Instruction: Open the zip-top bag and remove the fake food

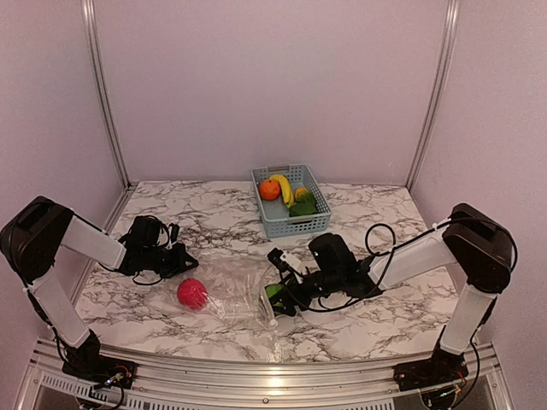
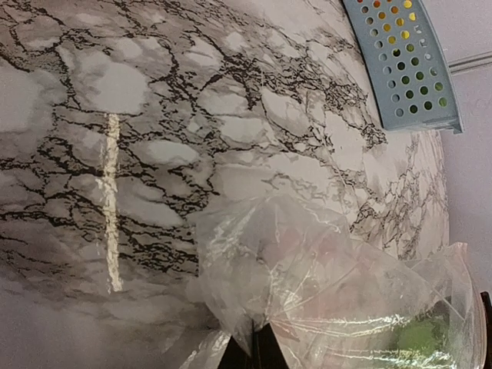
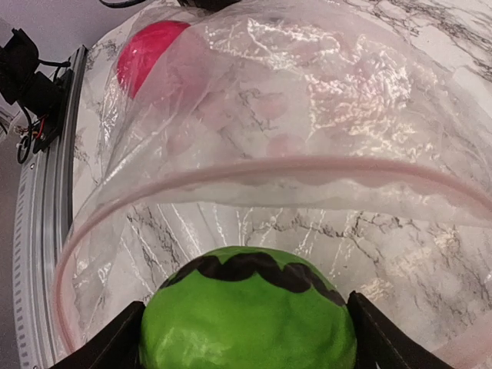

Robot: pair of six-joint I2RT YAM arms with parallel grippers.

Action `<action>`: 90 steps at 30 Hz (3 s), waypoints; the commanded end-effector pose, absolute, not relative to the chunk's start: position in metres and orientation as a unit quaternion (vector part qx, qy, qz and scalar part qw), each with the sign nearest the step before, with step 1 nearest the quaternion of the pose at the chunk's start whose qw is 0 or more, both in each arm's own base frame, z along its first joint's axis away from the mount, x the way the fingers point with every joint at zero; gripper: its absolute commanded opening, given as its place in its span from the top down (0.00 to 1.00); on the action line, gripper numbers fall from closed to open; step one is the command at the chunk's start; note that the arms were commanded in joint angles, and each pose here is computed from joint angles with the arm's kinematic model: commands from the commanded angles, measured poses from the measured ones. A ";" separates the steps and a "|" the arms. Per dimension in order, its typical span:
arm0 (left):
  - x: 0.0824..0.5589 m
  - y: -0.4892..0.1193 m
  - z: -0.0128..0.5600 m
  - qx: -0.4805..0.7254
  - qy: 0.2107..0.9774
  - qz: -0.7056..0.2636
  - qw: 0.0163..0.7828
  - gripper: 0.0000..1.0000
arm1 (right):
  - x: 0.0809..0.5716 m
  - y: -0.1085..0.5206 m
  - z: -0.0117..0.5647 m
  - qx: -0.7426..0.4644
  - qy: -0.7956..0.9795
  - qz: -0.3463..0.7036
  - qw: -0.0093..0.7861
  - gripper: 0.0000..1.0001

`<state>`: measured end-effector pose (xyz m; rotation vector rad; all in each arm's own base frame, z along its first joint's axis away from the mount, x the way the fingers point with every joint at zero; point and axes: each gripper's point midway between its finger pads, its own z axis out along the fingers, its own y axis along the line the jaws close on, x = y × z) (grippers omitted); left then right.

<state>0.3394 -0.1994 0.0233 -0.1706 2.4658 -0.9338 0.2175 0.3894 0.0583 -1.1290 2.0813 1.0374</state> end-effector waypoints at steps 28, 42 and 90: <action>0.335 -0.187 0.021 -0.076 0.907 -0.333 0.247 1.00 | 0.467 0.310 0.205 -0.259 0.783 0.288 0.487 0.25; 0.332 -0.187 0.019 -0.076 0.906 -0.337 0.245 1.00 | 0.523 0.351 0.155 -0.263 0.792 0.312 0.454 0.17; 0.331 -0.188 0.009 -0.080 0.906 -0.339 0.239 1.00 | 0.311 0.299 0.182 -0.276 0.786 0.439 0.337 0.31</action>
